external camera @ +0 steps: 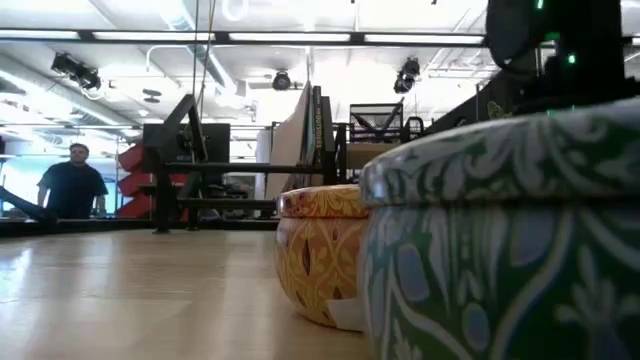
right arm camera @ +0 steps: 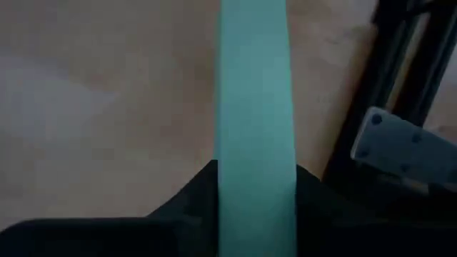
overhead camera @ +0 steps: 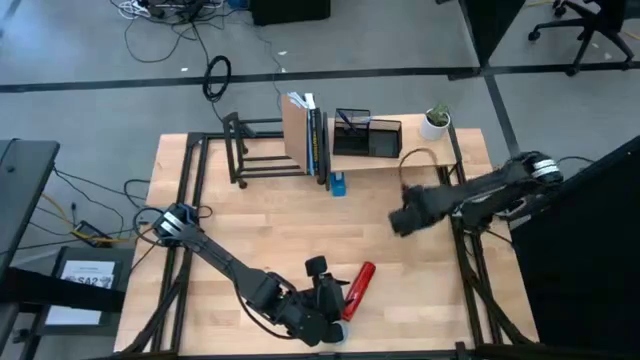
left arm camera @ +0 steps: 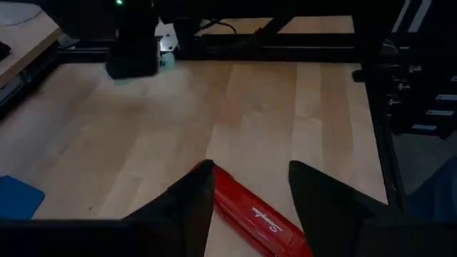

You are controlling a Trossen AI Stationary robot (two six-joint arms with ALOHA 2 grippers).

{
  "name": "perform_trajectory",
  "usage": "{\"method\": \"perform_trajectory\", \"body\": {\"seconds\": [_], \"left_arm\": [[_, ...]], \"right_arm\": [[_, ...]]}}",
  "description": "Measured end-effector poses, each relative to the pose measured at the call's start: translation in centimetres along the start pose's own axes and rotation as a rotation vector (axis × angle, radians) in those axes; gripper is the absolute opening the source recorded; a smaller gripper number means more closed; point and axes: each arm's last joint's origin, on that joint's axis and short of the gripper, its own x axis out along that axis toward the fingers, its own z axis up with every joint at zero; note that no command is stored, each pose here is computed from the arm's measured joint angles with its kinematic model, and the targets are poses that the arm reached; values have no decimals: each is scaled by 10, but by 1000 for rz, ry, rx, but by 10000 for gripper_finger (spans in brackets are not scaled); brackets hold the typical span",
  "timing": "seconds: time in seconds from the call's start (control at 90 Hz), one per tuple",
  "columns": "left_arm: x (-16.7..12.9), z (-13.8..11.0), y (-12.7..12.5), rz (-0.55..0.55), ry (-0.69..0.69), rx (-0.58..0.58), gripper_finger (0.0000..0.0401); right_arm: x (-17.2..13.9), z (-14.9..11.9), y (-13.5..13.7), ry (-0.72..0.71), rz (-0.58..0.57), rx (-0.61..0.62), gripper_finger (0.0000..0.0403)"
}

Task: Stock shelves
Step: Put the green stapler under the shelf

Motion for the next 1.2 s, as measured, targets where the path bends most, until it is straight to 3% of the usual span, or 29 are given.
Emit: {"method": "perform_trajectory", "body": {"seconds": [0.178,0.378,0.778,1.2], "left_arm": [[0,0,0,0,-1,-2,161],[0,1,0,-1,-6,-5,161],[0,2,0,-4,-12,-11,161],[0,2,0,-6,-16,-14,161]], "right_arm": [[15,15,-31,-5,64,128,83],[22,31,-41,-42,8,202,83],[54,46,-37,0,-119,183,96],[60,52,-41,-18,-213,146,151]]}}
